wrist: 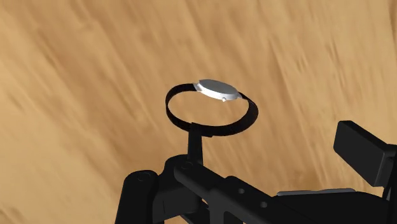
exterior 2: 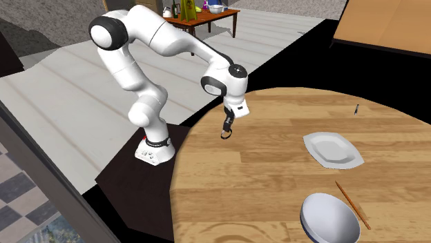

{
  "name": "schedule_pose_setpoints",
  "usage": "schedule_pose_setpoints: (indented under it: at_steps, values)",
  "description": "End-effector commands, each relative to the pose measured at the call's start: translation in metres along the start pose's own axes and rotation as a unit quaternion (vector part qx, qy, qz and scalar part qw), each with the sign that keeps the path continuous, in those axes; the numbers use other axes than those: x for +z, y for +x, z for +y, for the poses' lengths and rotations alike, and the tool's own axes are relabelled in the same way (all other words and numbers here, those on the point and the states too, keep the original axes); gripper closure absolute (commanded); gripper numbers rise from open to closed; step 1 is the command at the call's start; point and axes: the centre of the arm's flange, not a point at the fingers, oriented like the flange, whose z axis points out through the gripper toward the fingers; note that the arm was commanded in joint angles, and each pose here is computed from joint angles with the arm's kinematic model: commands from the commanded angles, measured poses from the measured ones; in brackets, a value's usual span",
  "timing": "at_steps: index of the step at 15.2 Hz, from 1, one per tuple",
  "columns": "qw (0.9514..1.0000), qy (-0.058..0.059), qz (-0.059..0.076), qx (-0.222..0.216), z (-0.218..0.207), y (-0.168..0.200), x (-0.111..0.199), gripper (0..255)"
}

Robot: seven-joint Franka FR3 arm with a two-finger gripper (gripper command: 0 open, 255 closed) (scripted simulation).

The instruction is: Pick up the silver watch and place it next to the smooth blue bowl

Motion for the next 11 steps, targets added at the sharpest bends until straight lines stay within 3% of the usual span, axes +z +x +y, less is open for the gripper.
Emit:
schedule_pose_setpoints:
  at_steps: [1, 5, 11]
  values:
    - [1.0, 0.001, 0.0, 0.002, 0.0, 0.001, 0.01, 0]
    - [1.0, 0.001, 0.0, 0.002, 0.0, 0.001, 0.035, 0]
    - [1.0, 0.001, 0.0, 0.002, 0.0, 0.001, 0.035, 0]
